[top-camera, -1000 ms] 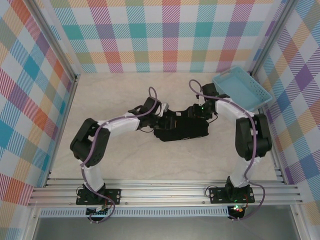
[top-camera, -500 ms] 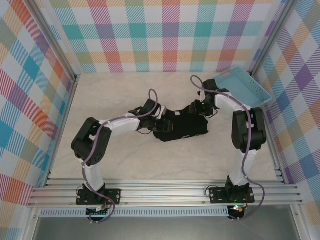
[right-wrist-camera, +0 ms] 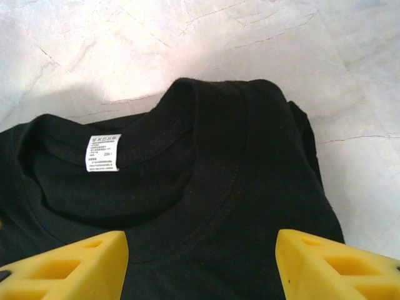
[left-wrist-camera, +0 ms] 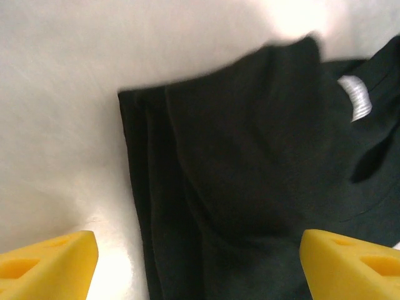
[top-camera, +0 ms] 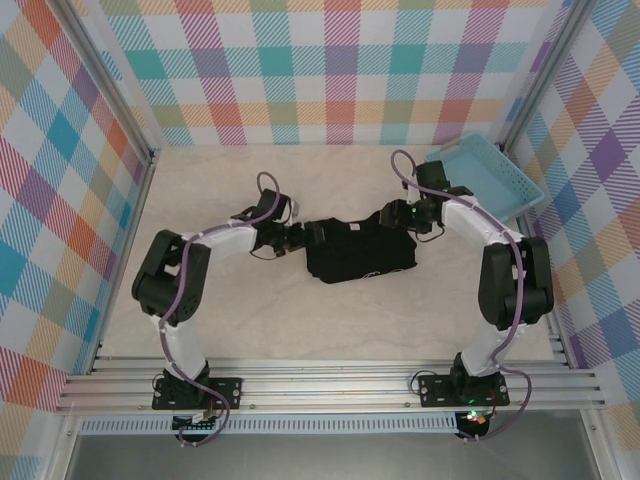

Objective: Fold the inside-out t-shirt

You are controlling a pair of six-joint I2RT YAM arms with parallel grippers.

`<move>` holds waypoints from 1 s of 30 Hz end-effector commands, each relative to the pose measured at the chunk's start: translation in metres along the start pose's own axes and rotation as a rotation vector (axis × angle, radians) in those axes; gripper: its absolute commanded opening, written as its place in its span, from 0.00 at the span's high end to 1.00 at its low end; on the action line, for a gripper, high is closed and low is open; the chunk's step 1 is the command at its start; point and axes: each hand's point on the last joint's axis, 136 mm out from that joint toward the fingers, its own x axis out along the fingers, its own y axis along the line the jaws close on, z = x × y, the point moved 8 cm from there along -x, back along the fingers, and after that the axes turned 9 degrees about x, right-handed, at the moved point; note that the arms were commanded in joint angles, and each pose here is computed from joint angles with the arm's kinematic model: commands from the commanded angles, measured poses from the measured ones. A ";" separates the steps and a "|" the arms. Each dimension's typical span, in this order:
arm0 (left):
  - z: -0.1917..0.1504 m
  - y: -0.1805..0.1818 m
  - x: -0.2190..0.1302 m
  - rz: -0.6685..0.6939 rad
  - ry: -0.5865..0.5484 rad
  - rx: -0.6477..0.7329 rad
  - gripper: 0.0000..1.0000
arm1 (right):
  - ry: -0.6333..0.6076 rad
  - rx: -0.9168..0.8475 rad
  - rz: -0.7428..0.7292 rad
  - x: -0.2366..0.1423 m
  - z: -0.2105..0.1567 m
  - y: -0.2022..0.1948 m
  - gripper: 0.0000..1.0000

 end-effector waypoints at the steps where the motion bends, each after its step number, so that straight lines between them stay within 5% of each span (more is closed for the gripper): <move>1: 0.004 -0.020 0.011 -0.088 0.021 0.017 0.16 | 0.021 0.021 0.036 0.007 -0.004 -0.001 0.36; 5: -0.003 -0.025 0.029 -0.089 0.057 0.028 0.21 | 0.023 0.020 0.039 0.007 -0.005 -0.001 0.36; 10: -0.002 -0.037 0.045 -0.127 0.065 0.049 0.42 | 0.029 0.023 0.041 0.009 -0.005 -0.001 0.36; 18: 0.028 -0.018 0.032 -0.052 0.025 0.097 0.98 | 0.000 0.011 0.039 -0.004 -0.002 0.004 0.36; 23: 0.053 0.042 -0.021 0.157 0.064 0.157 1.00 | -0.036 -0.005 0.066 -0.023 0.002 0.012 0.36; 30: 0.093 0.138 -0.108 0.682 0.156 0.281 1.00 | 0.000 -0.034 0.129 -0.026 -0.006 0.033 0.37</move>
